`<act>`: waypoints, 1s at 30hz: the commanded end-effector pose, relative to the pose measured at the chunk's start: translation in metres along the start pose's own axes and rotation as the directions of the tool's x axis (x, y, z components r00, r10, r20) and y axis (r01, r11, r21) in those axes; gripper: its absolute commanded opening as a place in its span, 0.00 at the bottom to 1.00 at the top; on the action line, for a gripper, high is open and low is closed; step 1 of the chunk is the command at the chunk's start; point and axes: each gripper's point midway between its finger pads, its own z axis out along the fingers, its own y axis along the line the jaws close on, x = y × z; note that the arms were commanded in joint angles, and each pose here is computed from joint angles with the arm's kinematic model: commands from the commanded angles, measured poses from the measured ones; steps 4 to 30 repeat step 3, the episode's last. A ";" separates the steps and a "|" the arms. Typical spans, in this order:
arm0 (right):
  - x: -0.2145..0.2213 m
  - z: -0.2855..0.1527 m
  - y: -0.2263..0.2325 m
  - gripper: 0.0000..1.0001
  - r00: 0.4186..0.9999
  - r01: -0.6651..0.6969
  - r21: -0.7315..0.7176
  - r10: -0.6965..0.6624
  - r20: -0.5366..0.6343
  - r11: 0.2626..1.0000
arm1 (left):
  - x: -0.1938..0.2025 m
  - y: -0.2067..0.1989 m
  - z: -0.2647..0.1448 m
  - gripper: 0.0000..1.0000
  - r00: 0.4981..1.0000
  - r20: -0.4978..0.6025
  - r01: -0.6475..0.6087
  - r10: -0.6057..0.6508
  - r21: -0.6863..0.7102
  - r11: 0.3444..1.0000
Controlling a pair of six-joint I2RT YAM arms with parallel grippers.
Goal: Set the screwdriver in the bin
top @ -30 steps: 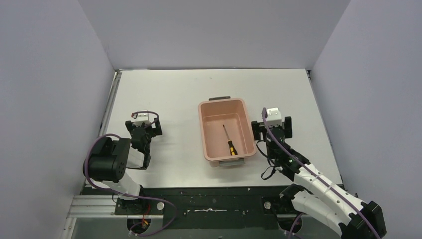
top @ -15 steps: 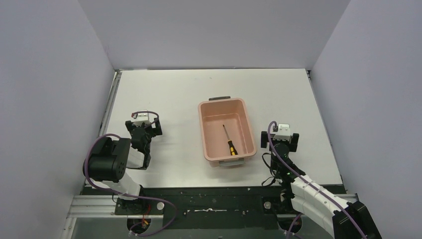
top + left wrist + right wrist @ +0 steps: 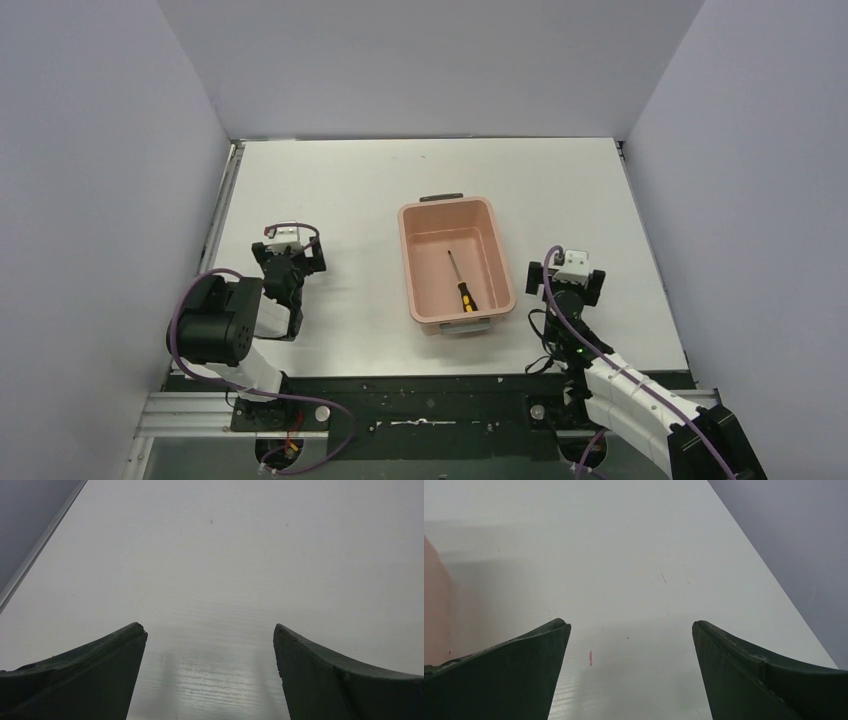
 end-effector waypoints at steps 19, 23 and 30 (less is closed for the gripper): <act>-0.023 0.002 -0.007 1.00 0.992 -0.102 0.041 0.098 0.082 0.994 | -0.014 -0.002 0.003 0.97 0.999 0.044 0.002 -0.003 0.015 1.000; -0.023 0.002 -0.007 1.00 0.992 -0.102 0.041 0.098 0.082 0.994 | -0.014 -0.002 0.003 0.97 0.999 0.044 0.002 -0.003 0.015 1.000; -0.023 0.002 -0.007 1.00 0.992 -0.102 0.041 0.098 0.082 0.994 | -0.014 -0.002 0.003 0.97 0.999 0.044 0.002 -0.003 0.015 1.000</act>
